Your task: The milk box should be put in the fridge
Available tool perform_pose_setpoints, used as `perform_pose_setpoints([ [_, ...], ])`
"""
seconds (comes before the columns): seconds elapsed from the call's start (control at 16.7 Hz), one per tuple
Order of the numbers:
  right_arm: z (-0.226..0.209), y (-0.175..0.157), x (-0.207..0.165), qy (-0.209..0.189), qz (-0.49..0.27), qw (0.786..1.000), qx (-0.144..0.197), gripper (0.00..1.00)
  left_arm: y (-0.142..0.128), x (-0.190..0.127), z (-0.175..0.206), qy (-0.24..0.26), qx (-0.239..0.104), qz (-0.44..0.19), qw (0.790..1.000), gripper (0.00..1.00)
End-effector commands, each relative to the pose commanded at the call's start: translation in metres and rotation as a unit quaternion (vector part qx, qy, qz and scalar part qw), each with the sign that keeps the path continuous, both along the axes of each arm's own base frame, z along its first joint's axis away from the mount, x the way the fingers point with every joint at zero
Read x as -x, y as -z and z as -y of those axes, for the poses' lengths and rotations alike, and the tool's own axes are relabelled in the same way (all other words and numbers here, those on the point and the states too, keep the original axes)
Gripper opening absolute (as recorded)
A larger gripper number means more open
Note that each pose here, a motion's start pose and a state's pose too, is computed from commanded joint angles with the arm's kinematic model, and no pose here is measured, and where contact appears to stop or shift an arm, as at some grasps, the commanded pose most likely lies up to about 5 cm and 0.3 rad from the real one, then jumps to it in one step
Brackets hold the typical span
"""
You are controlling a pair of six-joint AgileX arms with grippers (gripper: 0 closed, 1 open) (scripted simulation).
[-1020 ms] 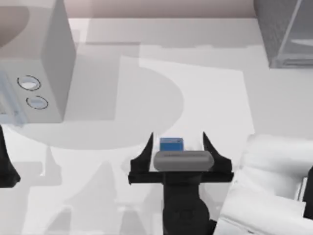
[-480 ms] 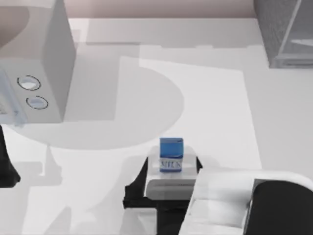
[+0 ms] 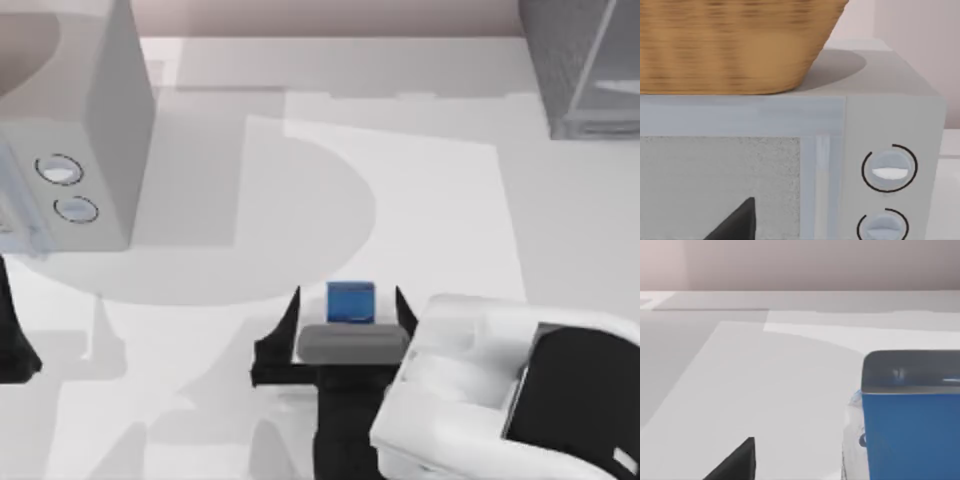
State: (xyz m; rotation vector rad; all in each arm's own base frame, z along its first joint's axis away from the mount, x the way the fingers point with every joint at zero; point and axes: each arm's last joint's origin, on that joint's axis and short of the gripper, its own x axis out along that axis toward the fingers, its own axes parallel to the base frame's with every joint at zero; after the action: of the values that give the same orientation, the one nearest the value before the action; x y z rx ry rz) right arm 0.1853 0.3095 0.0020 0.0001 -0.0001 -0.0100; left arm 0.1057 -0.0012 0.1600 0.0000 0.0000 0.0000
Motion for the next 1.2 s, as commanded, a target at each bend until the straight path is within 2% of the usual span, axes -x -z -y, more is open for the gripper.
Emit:
perform_pose_setpoints([
  [0.36,0.0007,0.0004,-0.0116,0.000,0.000,1.000,0.000,1.00,0.0000,0.0000,0.0000,0.000,0.000,0.000,1.000,1.00],
  [1.14,0.0007,0.0004,-0.0116,0.000,0.000,1.000,0.000,0.02,0.0000,0.0000,0.0000,0.000,0.000,0.000,1.000,1.00],
  [1.2,0.0007,0.0004,-0.0116,0.000,0.000,1.000,0.000,0.00,0.0000,0.0000,0.0000,0.000,0.000,0.000,1.000,1.00],
])
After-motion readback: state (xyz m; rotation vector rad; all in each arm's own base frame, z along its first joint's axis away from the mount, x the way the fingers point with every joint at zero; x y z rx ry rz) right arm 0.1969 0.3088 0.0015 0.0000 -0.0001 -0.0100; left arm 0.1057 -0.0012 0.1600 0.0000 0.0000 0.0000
